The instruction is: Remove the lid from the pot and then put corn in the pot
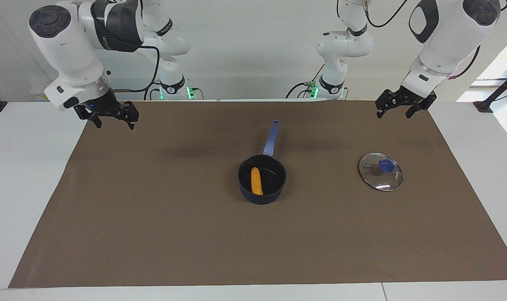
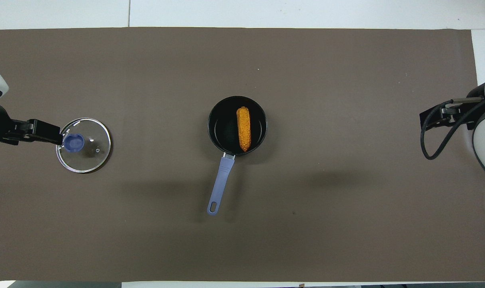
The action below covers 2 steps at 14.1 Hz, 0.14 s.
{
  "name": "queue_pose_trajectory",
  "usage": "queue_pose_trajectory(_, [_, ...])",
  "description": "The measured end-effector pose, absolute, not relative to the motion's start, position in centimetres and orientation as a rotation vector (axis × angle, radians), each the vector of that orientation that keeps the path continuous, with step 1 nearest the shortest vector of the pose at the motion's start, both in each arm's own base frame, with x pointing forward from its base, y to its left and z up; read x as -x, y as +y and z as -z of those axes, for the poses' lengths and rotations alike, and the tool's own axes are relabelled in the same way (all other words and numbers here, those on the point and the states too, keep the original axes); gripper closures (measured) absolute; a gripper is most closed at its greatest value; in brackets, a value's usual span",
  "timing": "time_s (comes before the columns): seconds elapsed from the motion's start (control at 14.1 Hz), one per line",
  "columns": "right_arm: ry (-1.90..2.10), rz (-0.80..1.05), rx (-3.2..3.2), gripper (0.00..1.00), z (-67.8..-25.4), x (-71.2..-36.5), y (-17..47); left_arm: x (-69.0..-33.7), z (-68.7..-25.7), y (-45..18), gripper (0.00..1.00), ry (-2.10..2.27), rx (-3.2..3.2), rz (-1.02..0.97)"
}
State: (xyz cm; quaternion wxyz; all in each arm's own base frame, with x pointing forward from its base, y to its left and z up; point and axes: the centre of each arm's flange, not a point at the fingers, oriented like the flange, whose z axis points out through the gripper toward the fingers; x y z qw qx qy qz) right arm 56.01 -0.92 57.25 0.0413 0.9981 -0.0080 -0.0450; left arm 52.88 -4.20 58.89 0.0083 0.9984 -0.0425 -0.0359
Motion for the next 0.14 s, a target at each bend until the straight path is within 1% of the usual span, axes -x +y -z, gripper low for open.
queue_pose_trajectory(0.14, [-0.025, 0.126, -3.057, 0.00, -57.59, -56.00, -0.93, -52.88, -58.90, -4.24, 0.00, -0.134, -3.120, 0.112])
